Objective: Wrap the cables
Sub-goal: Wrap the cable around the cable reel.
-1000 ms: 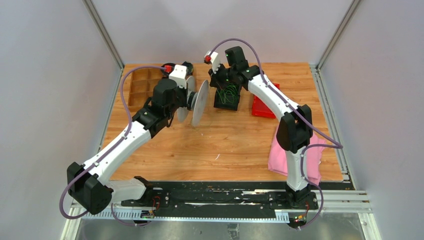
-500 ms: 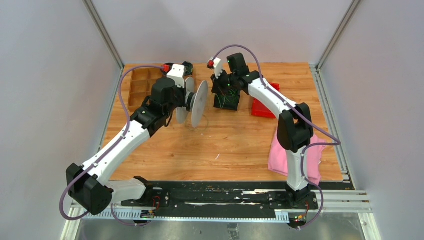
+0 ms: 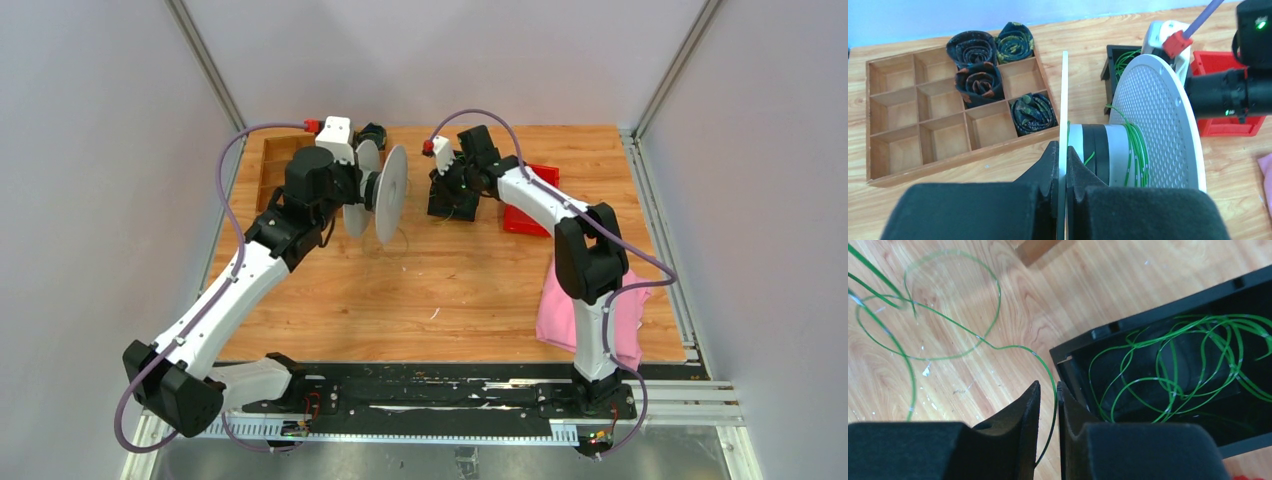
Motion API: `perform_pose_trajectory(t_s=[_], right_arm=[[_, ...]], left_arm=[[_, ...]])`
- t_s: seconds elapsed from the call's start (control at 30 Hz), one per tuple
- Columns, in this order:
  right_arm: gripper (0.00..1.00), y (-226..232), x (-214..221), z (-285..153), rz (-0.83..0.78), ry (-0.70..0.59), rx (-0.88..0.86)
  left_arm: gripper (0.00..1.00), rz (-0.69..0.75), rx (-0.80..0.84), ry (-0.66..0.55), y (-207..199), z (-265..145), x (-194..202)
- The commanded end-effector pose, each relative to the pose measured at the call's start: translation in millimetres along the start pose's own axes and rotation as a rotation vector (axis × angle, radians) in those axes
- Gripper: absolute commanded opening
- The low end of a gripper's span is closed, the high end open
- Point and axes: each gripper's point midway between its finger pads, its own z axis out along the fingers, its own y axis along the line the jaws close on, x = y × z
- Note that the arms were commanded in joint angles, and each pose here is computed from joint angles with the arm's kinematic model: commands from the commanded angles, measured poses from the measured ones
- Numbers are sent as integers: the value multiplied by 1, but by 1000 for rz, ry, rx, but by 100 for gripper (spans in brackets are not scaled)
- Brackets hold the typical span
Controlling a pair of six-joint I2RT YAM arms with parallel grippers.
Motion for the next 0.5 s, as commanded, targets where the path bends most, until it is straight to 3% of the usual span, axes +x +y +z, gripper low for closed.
perform_pose_trajectory(t_s=[0.0, 0.23, 0.47], right_arm=[[18, -2, 8, -13, 12, 4, 12], [1, 12, 18, -29, 37, 15, -10], [1, 27, 52, -44, 72, 70, -18]], left_arm=[[0, -61, 18, -152, -1, -16, -55], [0, -80, 5, -159, 5, -17, -59], [0, -106, -10, -184, 13, -21, -74]])
